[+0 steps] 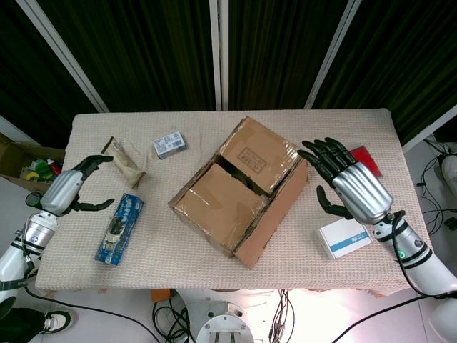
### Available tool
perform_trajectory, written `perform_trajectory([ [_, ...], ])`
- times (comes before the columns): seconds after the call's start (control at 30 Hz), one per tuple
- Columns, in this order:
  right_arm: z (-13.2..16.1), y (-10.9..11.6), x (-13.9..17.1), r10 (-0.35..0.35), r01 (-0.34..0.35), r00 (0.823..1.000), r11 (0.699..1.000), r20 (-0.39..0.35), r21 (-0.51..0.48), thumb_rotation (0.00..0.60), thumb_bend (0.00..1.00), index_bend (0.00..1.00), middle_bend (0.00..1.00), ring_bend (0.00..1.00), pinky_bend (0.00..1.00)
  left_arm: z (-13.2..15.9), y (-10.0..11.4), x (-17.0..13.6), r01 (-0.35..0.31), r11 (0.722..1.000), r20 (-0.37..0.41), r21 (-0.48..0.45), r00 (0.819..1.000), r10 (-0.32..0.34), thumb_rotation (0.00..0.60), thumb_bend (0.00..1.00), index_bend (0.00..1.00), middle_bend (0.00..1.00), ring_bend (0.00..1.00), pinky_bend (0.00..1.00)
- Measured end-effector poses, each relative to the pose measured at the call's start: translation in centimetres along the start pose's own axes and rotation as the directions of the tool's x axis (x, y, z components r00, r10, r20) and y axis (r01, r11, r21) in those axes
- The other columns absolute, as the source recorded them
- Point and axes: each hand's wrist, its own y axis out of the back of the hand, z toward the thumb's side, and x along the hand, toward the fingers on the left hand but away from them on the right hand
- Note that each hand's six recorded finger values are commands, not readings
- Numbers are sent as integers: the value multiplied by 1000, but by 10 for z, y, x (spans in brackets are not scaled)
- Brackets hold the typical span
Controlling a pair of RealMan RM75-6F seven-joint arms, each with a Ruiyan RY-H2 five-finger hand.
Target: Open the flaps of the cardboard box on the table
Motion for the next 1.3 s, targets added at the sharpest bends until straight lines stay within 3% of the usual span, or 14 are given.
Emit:
perform_trajectory([
  [0.1,-2,-6,-4,4,-5,1000,999,17,51,533,592,0,0,0,0,-2,-1,0,3,1000,-5,1,1000,-3,517,220,131,156,105,252],
  [0.27,-3,-23,-20,47,-57,997,985,61,162,600,178,0,0,0,0,-3,-3,0,6,1000,-7,-2,1000,-6,516,219,131,156,105,252],
  [0.4,1,-37,-39,77,-97,992,973,100,211,600,42,0,0,0,0,-3,-5,0,9,1000,-6,-2,1000,-9,516,219,130,155,105,252],
  [0.8,43,-104,-110,155,-172,969,982,190,77,600,26,0,0,0,0,-9,-6,-1,13,1000,-9,-6,1000,-13,518,219,130,156,105,252],
  [1.17,53,-149,-151,108,-166,950,969,292,183,600,61,0,0,0,0,-12,0,-4,1,1000,-9,-6,1000,-1,517,219,131,156,105,252],
  [1.3,54,-155,-155,105,-169,949,966,298,197,600,169,0,0,0,0,-14,2,-5,-1,1000,-11,-6,1000,1,516,218,131,156,105,252],
])
